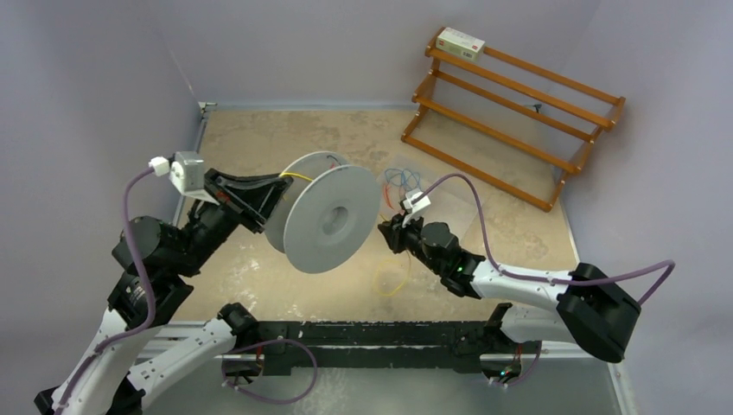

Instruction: Wrap the cables

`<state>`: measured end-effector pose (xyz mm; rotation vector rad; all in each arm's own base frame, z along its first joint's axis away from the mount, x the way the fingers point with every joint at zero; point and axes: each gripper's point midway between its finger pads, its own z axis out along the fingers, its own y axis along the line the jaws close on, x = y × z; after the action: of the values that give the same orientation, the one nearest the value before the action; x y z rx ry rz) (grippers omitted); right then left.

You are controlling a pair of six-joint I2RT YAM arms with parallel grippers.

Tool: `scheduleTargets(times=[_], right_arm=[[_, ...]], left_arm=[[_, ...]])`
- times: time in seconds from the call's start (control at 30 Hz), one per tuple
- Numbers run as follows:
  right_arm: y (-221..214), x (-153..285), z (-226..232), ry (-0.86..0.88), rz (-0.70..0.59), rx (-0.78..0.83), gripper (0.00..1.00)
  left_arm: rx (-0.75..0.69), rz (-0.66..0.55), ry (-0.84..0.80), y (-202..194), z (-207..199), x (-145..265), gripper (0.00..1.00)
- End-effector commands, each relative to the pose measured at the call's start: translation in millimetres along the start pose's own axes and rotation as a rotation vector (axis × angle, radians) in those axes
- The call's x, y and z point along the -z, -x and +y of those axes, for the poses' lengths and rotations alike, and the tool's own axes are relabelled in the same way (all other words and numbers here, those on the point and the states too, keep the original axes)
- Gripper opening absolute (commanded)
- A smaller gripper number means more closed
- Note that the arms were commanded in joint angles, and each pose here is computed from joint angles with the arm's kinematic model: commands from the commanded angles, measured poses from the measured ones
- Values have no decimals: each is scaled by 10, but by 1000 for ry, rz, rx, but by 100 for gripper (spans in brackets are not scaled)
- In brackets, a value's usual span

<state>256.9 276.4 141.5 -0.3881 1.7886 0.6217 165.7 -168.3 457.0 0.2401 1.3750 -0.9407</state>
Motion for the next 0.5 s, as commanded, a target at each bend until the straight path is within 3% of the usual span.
scheduleTargets(times=[0.0,0.07,0.27,0.47], right_arm=[[41,23,154,83,-51,-105,19],[16,18,150,84,-55,-117,18],[-188,55,300,171,-9,-152,0],[-403,154,500,189,45,-150,0]], left_arm=[[103,-328,37,884,-75,152,0],[125,-364,65,947,-24,157,0],[168,-442,245,1017,314,140,0],[162,-483,492,926,776,102,0]])
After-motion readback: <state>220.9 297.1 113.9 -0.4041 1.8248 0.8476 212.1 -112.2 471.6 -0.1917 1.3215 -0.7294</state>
